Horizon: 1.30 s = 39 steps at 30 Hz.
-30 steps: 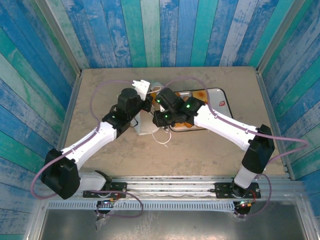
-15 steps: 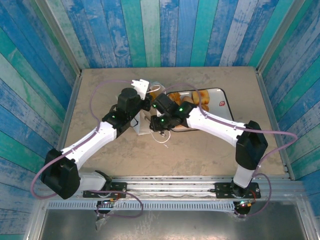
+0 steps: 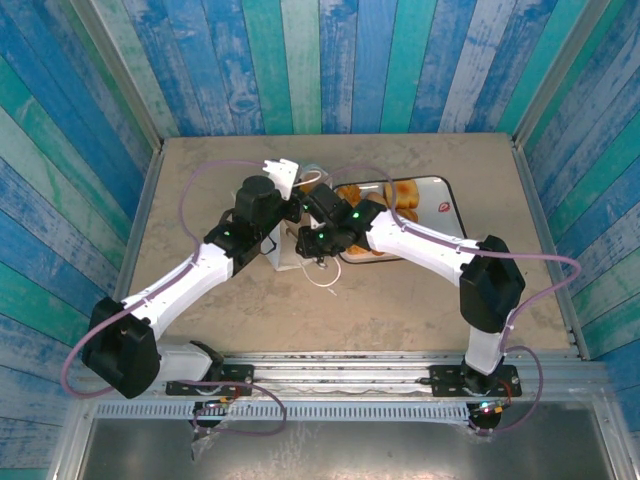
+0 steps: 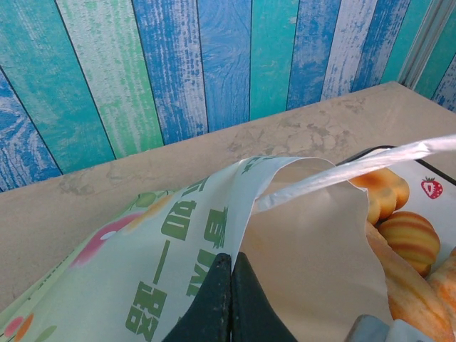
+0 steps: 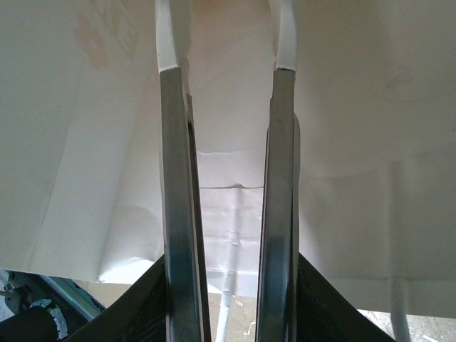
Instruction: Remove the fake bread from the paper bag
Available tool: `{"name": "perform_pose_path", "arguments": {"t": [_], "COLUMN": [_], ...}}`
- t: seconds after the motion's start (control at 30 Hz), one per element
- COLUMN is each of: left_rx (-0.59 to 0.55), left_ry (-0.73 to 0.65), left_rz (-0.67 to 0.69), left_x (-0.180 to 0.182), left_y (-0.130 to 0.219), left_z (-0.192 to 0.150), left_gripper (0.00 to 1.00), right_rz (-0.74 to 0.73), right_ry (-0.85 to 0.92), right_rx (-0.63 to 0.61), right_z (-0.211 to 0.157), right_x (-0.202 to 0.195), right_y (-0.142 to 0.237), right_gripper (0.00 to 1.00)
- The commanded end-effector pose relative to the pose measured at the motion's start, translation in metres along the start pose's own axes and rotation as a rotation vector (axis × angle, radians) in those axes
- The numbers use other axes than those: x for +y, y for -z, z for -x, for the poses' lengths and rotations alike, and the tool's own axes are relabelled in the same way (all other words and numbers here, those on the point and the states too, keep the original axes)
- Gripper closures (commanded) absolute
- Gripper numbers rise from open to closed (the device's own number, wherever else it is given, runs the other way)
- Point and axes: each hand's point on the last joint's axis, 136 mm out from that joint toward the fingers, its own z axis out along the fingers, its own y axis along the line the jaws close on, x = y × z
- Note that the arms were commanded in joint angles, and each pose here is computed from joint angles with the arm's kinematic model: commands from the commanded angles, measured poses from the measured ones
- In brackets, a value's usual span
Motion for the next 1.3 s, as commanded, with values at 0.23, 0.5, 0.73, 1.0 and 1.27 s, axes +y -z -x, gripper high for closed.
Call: {"name": "perform_pose_path", "arguments": {"t": [0.23, 0.5, 0.73, 1.0, 1.27], "left_rx": [-0.086, -0.097, -0.104, -0.100, -0.093], "left_ry": [-0.024, -0.058, -0.086, -0.094, -0.093], "left_rz": [0.027, -0.003, -0.025, -0.098, -0.123], "left_x": [0.005, 0.002, -0.001, -0.013, -0.018], "left_y": [0.019, 0.024, 0.027, 0.027, 0.025], "left_z": [0.032, 0.033, 0.036, 0.037, 0.037], "left_gripper": [1.00, 1.00, 1.00, 1.00, 1.00], "right_rz": [-0.015, 0.019, 0.072, 0.053, -0.016], "right_ry": [-0.017, -0.006, 0.009, 0.005, 0.003], "right_rx": [-0.008, -0.024, -0.064, -0.059, -0.047], "right_z": [-0.006, -0.001, 0.011, 0.016, 0.020], "right_x": [-0.012, -0.005, 0.007, 0.006, -0.002], "right_y": [-0.003, -0.003, -0.004, -0.015, -0.022], "right_gripper": [0.62, 0.62, 0.61, 0.60, 0.55]}}
